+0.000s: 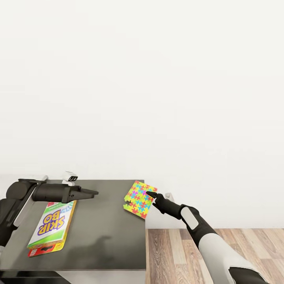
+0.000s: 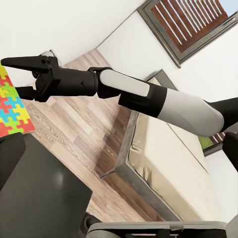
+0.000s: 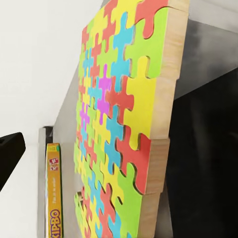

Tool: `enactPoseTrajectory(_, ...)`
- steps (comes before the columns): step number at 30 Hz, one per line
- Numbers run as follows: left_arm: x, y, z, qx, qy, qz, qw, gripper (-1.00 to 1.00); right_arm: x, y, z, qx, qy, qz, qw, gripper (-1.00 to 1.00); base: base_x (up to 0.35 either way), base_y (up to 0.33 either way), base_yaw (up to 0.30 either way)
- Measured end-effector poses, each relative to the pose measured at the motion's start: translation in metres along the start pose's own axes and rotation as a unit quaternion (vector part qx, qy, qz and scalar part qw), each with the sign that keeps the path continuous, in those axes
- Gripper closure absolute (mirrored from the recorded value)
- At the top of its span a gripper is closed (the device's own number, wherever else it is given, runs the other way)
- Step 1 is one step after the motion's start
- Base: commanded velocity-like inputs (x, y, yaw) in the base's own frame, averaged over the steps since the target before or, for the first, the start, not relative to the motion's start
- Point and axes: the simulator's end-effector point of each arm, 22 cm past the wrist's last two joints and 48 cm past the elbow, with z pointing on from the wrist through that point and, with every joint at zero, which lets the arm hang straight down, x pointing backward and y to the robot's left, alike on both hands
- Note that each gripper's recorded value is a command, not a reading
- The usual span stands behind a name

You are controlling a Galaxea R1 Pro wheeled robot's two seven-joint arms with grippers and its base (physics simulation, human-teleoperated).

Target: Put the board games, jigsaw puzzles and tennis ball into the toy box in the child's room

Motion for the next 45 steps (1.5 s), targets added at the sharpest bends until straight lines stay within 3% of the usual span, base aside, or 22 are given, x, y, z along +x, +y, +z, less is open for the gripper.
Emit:
enactPoseTrajectory(22, 0.0, 0.0, 0.0, 0.0, 0.0, 0.0, 1.0, -1.0, 0.0, 0.0, 0.0, 0.0, -0.001, 0.0, 1.0, -1.0, 0.0, 0.011, 0.0)
enactPoseTrajectory(23, 0.0, 0.0, 0.0, 0.0, 0.0, -0.001, 1.0, -1.0, 0.0, 0.0, 0.0, 0.0, -0.001, 0.0, 1.0, 1.0, 0.0, 0.005, 0.0)
enactPoseTrajectory(36, 0.0, 0.0, 0.001, 0.001, -0.001, -0.001, 1.0, -1.0, -0.001, 0.0, 0.0, -0.001, -0.001, 0.001, 1.0, 1.0, 0.0, 0.001, 0.0)
enactPoseTrajectory(45, -0.01, -0.011, -0.002, 0.002, -0.001, -0.001, 1.0, -1.0, -0.004, 0.014, -0.005, 0.0, -0.001, 0.0, 1.0, 1.0, 0.0, 0.0, 0.0)
